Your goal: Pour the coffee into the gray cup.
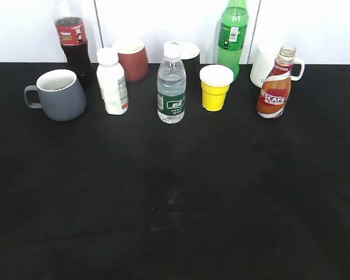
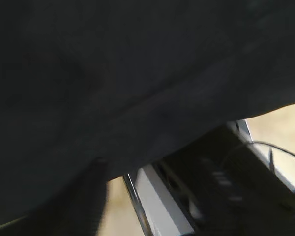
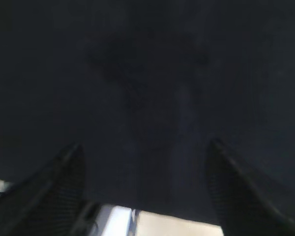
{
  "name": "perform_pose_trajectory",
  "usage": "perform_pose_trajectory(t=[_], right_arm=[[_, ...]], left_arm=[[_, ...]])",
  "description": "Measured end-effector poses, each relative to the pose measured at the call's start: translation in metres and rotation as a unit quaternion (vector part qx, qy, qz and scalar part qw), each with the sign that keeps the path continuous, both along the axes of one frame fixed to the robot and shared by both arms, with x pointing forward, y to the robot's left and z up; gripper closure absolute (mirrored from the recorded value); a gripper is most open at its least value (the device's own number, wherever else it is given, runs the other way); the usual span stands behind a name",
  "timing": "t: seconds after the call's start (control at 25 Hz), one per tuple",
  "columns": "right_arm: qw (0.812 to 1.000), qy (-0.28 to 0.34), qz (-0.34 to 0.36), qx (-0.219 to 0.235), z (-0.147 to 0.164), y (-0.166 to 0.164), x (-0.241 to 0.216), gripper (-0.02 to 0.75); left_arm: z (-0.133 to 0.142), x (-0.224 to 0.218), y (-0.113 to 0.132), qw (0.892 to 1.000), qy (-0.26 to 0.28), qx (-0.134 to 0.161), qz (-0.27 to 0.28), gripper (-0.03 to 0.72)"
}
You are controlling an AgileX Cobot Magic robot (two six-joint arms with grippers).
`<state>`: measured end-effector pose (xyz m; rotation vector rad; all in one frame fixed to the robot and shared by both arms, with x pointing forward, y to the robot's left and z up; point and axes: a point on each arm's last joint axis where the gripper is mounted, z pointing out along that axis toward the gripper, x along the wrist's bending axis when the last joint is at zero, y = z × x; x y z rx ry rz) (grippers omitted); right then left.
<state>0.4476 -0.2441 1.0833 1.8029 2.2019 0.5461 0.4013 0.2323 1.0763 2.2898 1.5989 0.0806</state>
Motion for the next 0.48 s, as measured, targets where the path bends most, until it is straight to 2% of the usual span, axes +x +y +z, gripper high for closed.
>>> perform_pose_trajectory(t=[0.04, 0.08, 0.2, 0.24, 0.32, 0.4, 0.44, 0.48], right_arm=[[1.000, -0.024, 0.001, 0.008, 0.015, -0.004, -0.017, 0.173], [0.998, -0.057, 0.001, 0.017, 0.031, -0.009, -0.037, 0.173], [0.983, -0.174, -0.008, 0.055, 0.067, -0.024, -0.103, 0.173], [0.981, -0.185, -0.009, 0.059, 0.067, -0.027, -0.111, 0.173], [0.976, -0.207, -0.011, 0.067, 0.051, -0.034, -0.143, 0.173], [0.977, -0.201, -0.011, 0.065, 0.019, -0.040, -0.165, 0.173], [0.980, -0.193, -0.012, 0.055, -0.006, -0.044, -0.176, 0.173], [0.982, -0.185, -0.014, 0.044, -0.022, -0.046, -0.179, 0.173]], left_arm=[[0.014, -0.017, 0.007, 0.999, -0.035, -0.003, -0.002, 0.184], [0.026, -0.034, 0.014, 0.998, -0.070, -0.004, -0.003, 0.162], [0.054, -0.090, 0.040, 0.979, -0.206, -0.010, 0.010, 0.155], [0.059, -0.108, 0.048, 0.969, -0.245, -0.012, 0.018, 0.157], [0.064, -0.135, 0.061, 0.951, -0.306, -0.015, 0.034, 0.158], [0.064, -0.149, 0.069, 0.941, -0.336, -0.009, 0.042, 0.160], [0.056, -0.149, 0.070, 0.942, -0.332, -0.002, 0.043, 0.160], [0.035, -0.144, 0.069, 0.953, -0.302, 0.010, 0.040, 0.161]])
